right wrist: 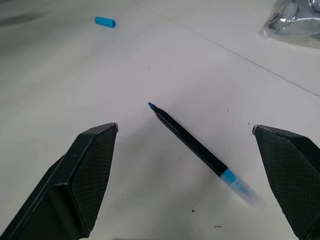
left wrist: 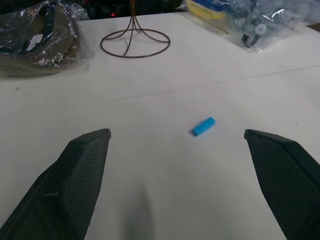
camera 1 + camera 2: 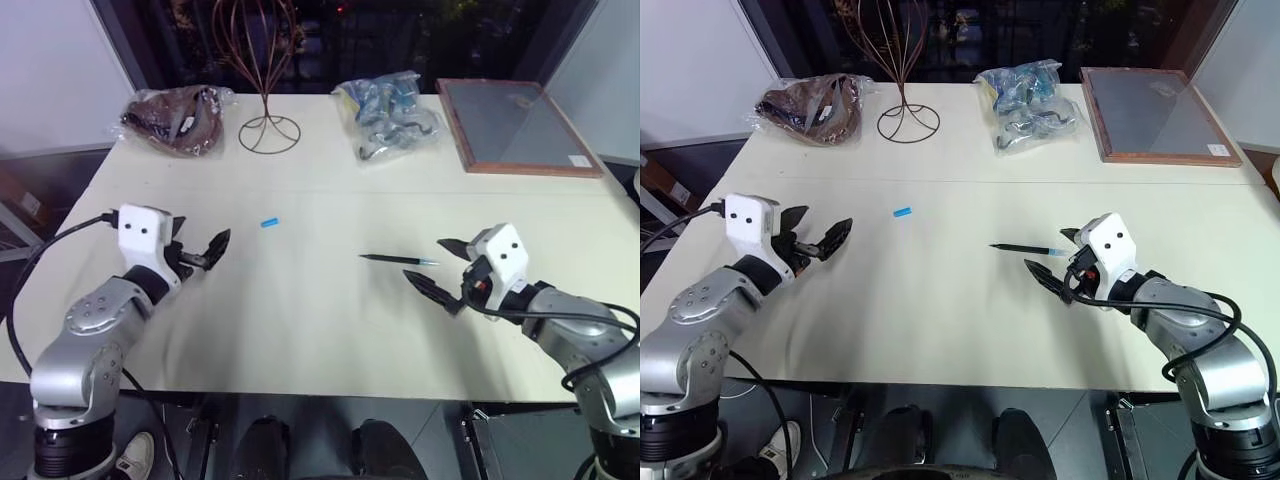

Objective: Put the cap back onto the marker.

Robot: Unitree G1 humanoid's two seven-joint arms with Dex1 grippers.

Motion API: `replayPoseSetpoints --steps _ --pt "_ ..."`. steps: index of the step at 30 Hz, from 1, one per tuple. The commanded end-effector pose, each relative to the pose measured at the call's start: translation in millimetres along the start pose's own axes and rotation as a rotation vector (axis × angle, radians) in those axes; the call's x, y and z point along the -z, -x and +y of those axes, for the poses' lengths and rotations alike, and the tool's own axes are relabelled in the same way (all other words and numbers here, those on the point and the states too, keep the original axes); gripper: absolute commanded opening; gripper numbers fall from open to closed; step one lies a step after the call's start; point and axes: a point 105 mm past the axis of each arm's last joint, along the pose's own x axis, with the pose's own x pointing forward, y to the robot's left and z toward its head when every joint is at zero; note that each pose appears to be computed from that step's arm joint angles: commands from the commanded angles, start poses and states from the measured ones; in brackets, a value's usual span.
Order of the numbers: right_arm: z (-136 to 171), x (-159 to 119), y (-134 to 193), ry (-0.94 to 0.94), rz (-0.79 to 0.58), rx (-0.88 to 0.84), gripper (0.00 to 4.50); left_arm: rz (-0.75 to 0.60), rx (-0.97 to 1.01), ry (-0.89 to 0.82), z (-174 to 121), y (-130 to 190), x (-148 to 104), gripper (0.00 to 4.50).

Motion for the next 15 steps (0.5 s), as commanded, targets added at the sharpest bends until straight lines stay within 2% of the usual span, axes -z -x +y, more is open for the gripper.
replayPoseSetpoints --steps 1,15 --pt "3.2 -13.8 1.8 0.044 -0.051 -0.003 4.5 -0.044 0.008 -0.015 -1.8 0.5 -11.0 4.48" --pt "1.9 -16.0 0.4 0.054 -0.054 -0.008 4.5 -0.053 0.007 -0.006 -4.0 -1.8 -11.4 4.48"
